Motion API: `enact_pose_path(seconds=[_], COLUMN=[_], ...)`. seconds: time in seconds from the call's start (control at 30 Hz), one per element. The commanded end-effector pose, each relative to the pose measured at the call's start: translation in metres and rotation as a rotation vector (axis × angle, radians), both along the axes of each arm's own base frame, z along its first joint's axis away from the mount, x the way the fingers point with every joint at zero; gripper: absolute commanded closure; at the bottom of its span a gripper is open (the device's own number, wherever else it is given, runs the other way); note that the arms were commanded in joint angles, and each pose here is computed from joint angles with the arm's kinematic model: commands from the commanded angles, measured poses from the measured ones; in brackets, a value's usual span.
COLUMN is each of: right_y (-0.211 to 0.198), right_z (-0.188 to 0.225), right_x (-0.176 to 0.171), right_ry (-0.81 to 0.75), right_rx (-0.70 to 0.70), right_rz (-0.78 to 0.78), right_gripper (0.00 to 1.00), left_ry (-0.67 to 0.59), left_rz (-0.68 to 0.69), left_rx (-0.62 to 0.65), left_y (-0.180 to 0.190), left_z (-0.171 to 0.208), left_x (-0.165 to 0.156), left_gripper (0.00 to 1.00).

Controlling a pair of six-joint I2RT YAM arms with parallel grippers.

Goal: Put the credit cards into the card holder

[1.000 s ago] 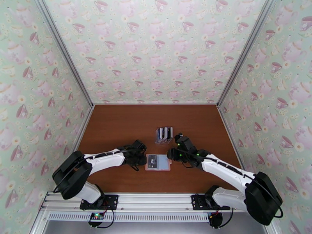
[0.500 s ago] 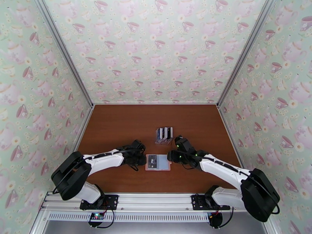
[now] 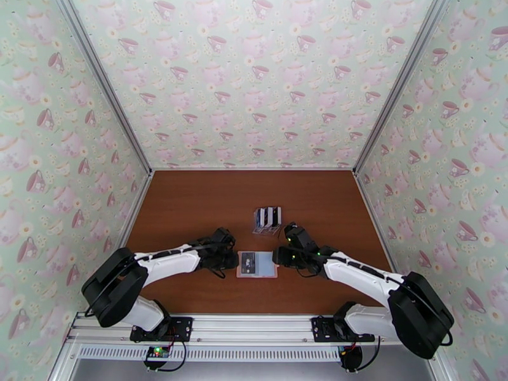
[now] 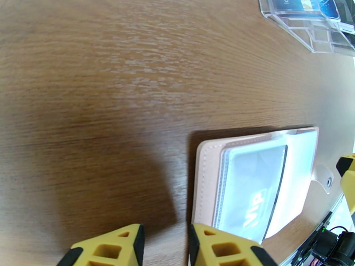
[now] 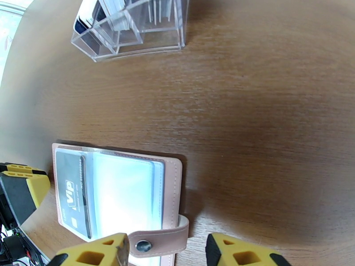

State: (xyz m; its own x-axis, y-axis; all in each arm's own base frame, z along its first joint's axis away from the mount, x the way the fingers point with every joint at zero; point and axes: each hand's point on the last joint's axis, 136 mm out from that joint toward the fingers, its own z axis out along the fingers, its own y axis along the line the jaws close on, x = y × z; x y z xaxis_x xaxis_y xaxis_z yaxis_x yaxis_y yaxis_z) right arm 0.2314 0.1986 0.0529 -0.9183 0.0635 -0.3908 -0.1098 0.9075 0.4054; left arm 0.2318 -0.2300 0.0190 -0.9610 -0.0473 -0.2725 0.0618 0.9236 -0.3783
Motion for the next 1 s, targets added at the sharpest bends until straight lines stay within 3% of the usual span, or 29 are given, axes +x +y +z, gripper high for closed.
enact_pose_path(seconds=[0.0,0.4,0.97], right_y=[0.003,0.021,0.028], right_z=[-0.004,0.004,-0.013], right_x=[-0.003,-0.006,-0.01], right_ry=[0.017,0.006,0.021], right_rx=[0.025,0.094,-0.011], right_rz=[0.006,0.062,0.09], right_gripper=[0.48,0.44,0.42], left_ry=[0.038,0.051,0.052], left_rz=[0.0,-0.008,-0.01], left_rx=[-0.032,-0.043,-0.051], left_y=[-0.002,-0.005,-0.006], left_z=[-0.007,-0.013,-0.013], left_x=[-0.009,-0.011,-0.013], left_gripper=[0.65,0.66,0.66])
